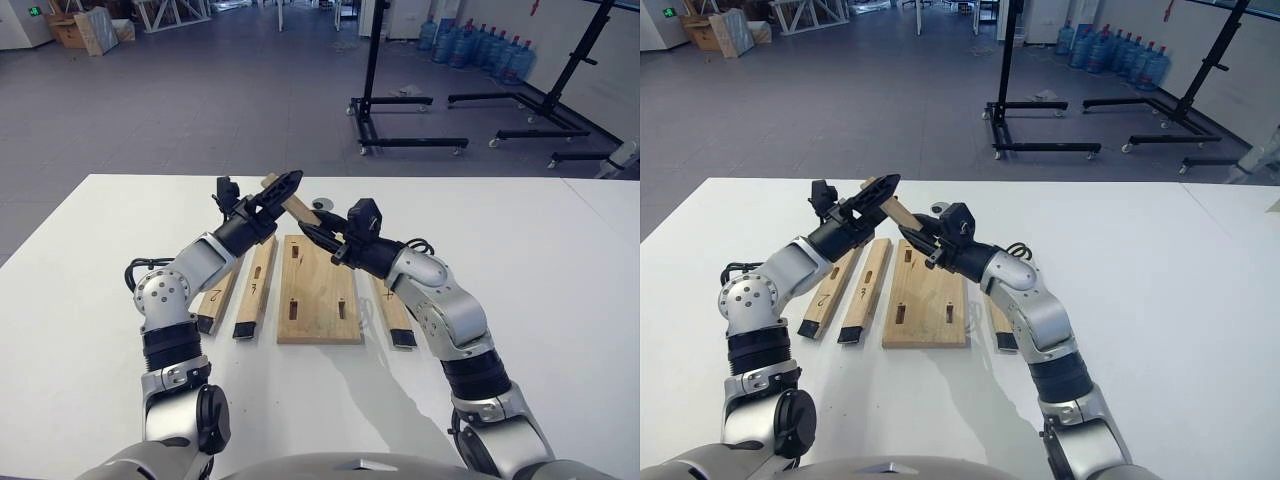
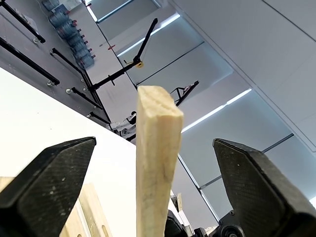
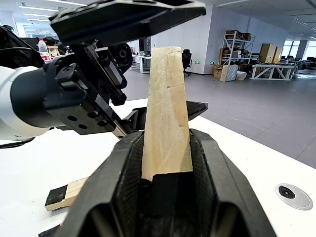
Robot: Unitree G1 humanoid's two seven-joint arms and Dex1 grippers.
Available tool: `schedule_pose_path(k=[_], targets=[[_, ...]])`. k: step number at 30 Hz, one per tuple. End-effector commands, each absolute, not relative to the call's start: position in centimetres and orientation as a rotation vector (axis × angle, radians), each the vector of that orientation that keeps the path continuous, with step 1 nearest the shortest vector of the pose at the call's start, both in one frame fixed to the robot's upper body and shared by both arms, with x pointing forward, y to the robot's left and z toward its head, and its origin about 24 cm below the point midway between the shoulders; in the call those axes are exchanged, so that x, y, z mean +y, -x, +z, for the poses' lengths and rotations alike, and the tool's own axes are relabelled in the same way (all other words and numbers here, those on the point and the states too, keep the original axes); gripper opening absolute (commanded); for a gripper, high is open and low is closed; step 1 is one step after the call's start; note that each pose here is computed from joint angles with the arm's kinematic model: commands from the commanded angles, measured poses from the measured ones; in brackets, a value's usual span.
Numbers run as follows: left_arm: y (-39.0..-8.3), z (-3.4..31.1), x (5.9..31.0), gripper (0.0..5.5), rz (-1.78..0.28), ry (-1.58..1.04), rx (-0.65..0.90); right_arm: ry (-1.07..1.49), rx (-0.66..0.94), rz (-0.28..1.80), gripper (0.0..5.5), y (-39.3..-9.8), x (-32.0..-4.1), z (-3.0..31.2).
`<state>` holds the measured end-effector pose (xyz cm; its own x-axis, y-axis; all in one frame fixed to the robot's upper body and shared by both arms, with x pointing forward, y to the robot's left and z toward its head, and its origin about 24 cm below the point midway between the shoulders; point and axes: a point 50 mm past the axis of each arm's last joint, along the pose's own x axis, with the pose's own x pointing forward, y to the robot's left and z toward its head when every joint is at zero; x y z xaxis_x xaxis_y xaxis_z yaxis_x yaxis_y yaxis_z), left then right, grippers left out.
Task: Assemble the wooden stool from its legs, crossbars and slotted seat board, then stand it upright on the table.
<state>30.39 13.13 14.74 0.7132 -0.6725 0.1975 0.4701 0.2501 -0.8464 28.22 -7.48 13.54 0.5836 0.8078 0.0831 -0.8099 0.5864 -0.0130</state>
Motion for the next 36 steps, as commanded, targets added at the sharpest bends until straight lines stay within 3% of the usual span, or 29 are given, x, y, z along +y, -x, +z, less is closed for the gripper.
schedule_pose_path(k=[1, 23, 34, 36], targets=[[-30.5, 14.7, 13.5, 4.04, -0.763, 1.073, 0.225, -0.013, -0.063, 0.934, 1.28, -28.2, -7.7, 13.2], [-30.5, 14.3, 13.3, 0.73, -0.738, 1.062, 0.255, -0.014, -0.060, 0.935, 1.28, -27.9, -7.4, 13.0], [-30.6, 13.9, 13.5, 0.44, -0.698, 1.020, 0.254, 0.017, -0.026, 0.938, 1.28, -27.6, -7.1, 12.5], [-30.7, 13.8, 13.6, 0.39, -0.686, 1.011, 0.255, 0.021, 0.021, 0.940, 1.82, -27.5, -7.0, 12.0]])
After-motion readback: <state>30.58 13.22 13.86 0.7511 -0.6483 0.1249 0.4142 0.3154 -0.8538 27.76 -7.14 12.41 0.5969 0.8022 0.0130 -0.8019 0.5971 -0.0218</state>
